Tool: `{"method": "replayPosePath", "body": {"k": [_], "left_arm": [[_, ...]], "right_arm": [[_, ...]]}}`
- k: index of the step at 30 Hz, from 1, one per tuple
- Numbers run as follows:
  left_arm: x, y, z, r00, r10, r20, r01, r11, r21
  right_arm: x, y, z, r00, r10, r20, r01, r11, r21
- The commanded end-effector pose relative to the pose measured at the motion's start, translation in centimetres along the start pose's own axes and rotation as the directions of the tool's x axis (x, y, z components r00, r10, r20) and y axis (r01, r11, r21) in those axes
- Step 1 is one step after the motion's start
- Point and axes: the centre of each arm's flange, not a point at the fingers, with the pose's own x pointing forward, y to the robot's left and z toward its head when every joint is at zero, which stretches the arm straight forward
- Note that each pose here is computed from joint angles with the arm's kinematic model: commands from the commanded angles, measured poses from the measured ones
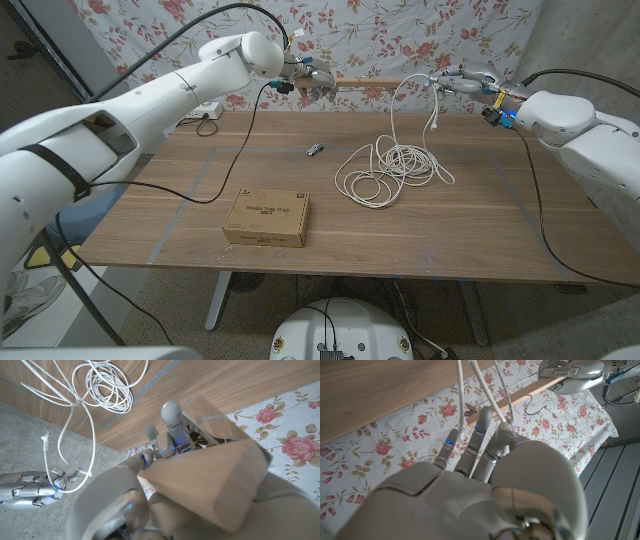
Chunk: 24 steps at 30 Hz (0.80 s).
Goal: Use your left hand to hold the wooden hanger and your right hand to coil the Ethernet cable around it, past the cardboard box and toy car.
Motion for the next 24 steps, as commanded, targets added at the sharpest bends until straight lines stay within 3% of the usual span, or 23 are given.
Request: {"method": "replayPosePath", "body": {"k": [1,5,8,10,13,18,22,24], "left_arm": [[-0.5,0.3,0.2,1.0,0.008,0.005,-0.008,1.0,0.008],[-0.6,0.3,0.2,1.0,0.012,0.007,-0.012,1.0,0.008],[-0.7,0.3,0.3,1.0,0.017,0.01,-0.017,1.0,0.006],[-0.7,0.2,0.3,1.0,0.02,0.015,-0.02,1.0,0.003],[-0.6,0.1,0.3,0.999,0.025,0.024,-0.025,1.0,-0.001],[-0.4,0.1,0.6,0.999,0.028,0.038,-0.028,1.0,-0.001],[-0.3,0.1,0.8,0.998,0.034,0.047,-0.034,0.999,-0.001],[-0.3,0.1,0.9,0.998,0.038,0.051,-0.038,0.999,-0.001]], "right_arm": [[-0.4,-0.5,0.2,0.98,-0.085,-0.182,0.049,0.98,-0.194],[-0.6,-0.4,-0.2,0.982,-0.116,-0.147,0.091,0.982,-0.164],[-0.7,-0.1,-1.0,0.989,-0.13,-0.07,0.128,0.991,-0.031],[-0.3,0.0,-1.8,0.996,-0.088,0.006,0.087,0.991,0.105],[0.3,0.4,-2.4,0.995,-0.037,0.093,0.015,0.973,0.23],[2.0,1.9,-2.8,0.97,0.072,0.23,-0.154,0.919,0.363],[2.8,2.6,-2.4,0.957,0.094,0.273,-0.199,0.9,0.389],[3.2,2.7,-2.2,0.943,0.113,0.314,-0.237,0.889,0.393]]}}
